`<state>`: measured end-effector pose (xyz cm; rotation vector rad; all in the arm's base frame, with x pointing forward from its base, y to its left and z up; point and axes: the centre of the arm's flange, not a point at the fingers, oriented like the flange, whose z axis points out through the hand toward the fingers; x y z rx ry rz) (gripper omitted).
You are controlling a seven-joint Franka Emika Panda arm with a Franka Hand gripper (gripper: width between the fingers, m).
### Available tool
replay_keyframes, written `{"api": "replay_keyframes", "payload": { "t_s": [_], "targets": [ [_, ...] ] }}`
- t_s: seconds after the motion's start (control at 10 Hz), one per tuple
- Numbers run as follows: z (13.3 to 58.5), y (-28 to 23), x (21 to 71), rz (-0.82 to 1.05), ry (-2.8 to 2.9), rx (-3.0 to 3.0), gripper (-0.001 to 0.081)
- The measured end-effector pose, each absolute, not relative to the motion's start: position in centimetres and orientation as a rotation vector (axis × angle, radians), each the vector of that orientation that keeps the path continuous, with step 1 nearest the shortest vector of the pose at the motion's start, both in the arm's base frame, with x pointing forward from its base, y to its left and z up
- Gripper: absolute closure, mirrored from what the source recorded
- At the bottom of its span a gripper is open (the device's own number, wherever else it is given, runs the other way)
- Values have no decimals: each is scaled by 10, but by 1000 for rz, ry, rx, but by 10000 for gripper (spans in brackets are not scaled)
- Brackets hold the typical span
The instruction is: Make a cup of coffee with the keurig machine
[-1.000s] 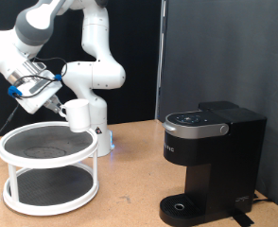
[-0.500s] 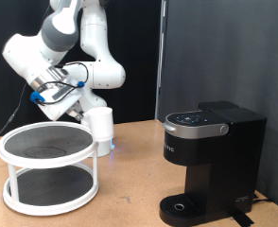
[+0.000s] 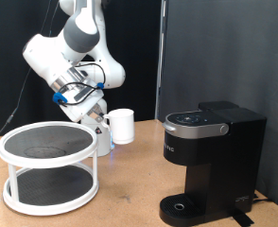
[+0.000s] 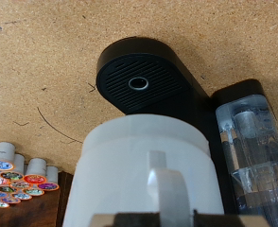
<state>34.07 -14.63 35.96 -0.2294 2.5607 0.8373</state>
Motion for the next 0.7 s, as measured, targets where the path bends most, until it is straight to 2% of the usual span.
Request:
{"api": "replay_keyframes", "payload": {
  "t_s": [0.3,0.7],
  "targets": [
    [357,-143,341,830,2576,-236,806],
    [331,-114,359,710,2678,-225,806]
  ]
}}
